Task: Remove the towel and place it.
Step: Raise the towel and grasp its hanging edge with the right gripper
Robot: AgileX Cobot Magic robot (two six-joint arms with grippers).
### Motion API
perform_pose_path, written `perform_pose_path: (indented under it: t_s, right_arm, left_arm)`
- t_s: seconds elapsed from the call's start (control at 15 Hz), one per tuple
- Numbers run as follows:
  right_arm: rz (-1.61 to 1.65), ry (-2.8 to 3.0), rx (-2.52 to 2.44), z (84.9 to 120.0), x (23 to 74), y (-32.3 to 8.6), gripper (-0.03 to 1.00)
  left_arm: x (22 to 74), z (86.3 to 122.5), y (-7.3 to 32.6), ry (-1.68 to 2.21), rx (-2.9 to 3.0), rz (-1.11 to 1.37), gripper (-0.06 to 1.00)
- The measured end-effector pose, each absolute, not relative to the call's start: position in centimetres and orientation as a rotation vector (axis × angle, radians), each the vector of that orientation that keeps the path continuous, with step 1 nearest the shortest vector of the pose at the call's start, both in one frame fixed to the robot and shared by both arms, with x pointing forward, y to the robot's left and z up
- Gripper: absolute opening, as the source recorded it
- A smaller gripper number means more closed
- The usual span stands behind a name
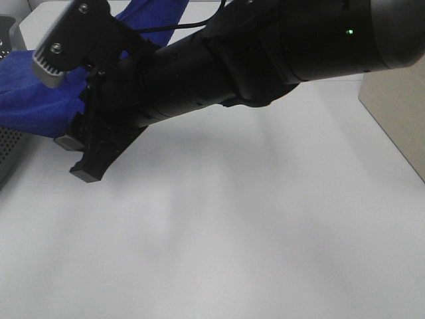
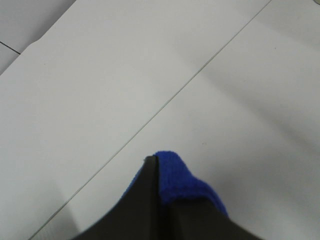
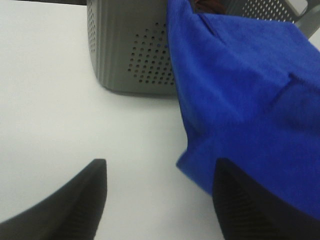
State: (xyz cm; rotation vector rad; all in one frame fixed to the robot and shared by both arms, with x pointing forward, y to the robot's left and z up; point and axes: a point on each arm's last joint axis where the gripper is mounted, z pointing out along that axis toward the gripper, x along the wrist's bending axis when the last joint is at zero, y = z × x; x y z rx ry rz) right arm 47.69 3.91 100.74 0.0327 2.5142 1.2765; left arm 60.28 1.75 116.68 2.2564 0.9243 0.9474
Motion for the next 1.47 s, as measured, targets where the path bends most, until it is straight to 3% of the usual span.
perform_pose_path:
  t_s: [0.27, 0.6, 1.47]
  right_arm:
    - [1.230, 2.448, -0.142, 100.5, 46.4, 6.9, 0.57]
    - [1.122, 2.296, -0.265, 101.7, 47.6, 7.4, 0.57]
    - [0.799, 2.065, -0.390, 97.7, 50.6, 7.9, 0.52]
  left_arm:
    - [60.4, 116.2, 1.5, 0.926, 2.265, 0.932, 0.00]
    - [60.4, 116.2, 1.4, 0.925, 2.260, 0.919, 0.00]
    - [60.2, 116.1, 1.0, 0.875, 2.269, 0.872, 0.00]
